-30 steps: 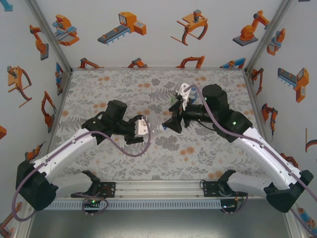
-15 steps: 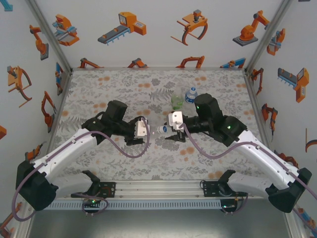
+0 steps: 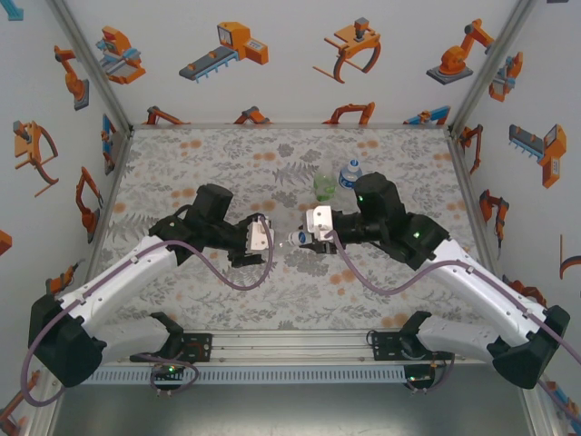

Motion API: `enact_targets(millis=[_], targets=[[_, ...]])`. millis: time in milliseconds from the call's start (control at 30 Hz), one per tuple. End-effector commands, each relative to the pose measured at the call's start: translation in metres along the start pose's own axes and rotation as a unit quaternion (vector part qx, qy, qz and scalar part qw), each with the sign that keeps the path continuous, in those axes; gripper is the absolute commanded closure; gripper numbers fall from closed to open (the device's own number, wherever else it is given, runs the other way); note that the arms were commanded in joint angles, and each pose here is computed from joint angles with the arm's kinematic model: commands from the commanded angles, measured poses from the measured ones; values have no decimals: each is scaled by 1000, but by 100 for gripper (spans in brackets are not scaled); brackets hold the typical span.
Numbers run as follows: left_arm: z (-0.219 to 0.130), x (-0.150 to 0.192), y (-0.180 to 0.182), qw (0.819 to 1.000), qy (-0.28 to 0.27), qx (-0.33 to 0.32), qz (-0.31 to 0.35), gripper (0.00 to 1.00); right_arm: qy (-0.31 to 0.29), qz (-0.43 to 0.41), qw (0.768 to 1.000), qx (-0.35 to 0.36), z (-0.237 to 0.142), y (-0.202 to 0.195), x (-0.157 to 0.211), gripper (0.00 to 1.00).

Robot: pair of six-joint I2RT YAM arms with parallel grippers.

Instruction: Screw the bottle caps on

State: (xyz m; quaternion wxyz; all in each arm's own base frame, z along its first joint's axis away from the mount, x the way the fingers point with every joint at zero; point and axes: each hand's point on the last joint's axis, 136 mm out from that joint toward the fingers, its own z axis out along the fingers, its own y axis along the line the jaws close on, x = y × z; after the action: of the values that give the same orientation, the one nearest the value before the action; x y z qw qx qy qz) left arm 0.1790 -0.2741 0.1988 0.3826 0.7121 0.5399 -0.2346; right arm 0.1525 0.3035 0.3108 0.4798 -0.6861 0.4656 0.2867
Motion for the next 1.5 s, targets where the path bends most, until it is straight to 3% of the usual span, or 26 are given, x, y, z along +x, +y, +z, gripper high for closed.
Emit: enact_targets(millis=[0, 133, 233, 333, 367, 433, 633, 700, 733, 767, 867, 1000, 1167, 1300, 1467], targets=[[-9, -14, -1, 1000, -21, 0, 17, 100, -8, -6, 1000, -3, 3, 2, -2, 64], [-8, -12, 3, 1000, -12, -7, 8, 100, -8, 36, 999, 17, 5, -4, 0, 76], [-7, -6, 10, 1000, 8, -21, -7, 100, -19, 128, 991, 46, 9, -13, 5, 82], [-7, -1, 15, 999, 22, -34, -13, 100, -34, 276, 956, 93, 13, -31, 15, 94], [-7, 1, 17, 999, 27, -38, -16, 100, -39, 335, 935, 114, 14, -40, 19, 99], [-6, 3, 20, 998, 34, -45, -22, 100, -47, 450, 879, 150, 14, -55, 27, 100], [-4, 4, 23, 998, 37, -46, -33, 100, -66, 706, 670, 222, 8, -73, 57, 100], [-3, 4, 23, 998, 36, -43, -34, 100, -67, 777, 583, 228, 11, -70, 78, 100], [-3, 4, 23, 998, 35, -43, -35, 100, -67, 799, 555, 221, 14, -68, 85, 100], [-3, 3, 22, 998, 34, -42, -35, 100, -66, 805, 549, 215, 18, -67, 88, 100], [-4, 3, 19, 998, 31, -39, -36, 100, -44, 810, 541, 221, 20, -63, 96, 100], [-3, 4, 17, 998, 31, -36, -36, 100, -39, 799, 557, 223, 20, -67, 93, 100], [-3, 4, 17, 998, 33, -37, -35, 100, -40, 763, 600, 240, 13, -76, 86, 79], [-2, 5, 16, 998, 33, -36, -32, 100, -51, 711, 660, 237, 1, -86, 66, 50], [-2, 5, 15, 999, 31, -33, -29, 100, -36, 591, 771, 235, -20, -91, 31, 38]])
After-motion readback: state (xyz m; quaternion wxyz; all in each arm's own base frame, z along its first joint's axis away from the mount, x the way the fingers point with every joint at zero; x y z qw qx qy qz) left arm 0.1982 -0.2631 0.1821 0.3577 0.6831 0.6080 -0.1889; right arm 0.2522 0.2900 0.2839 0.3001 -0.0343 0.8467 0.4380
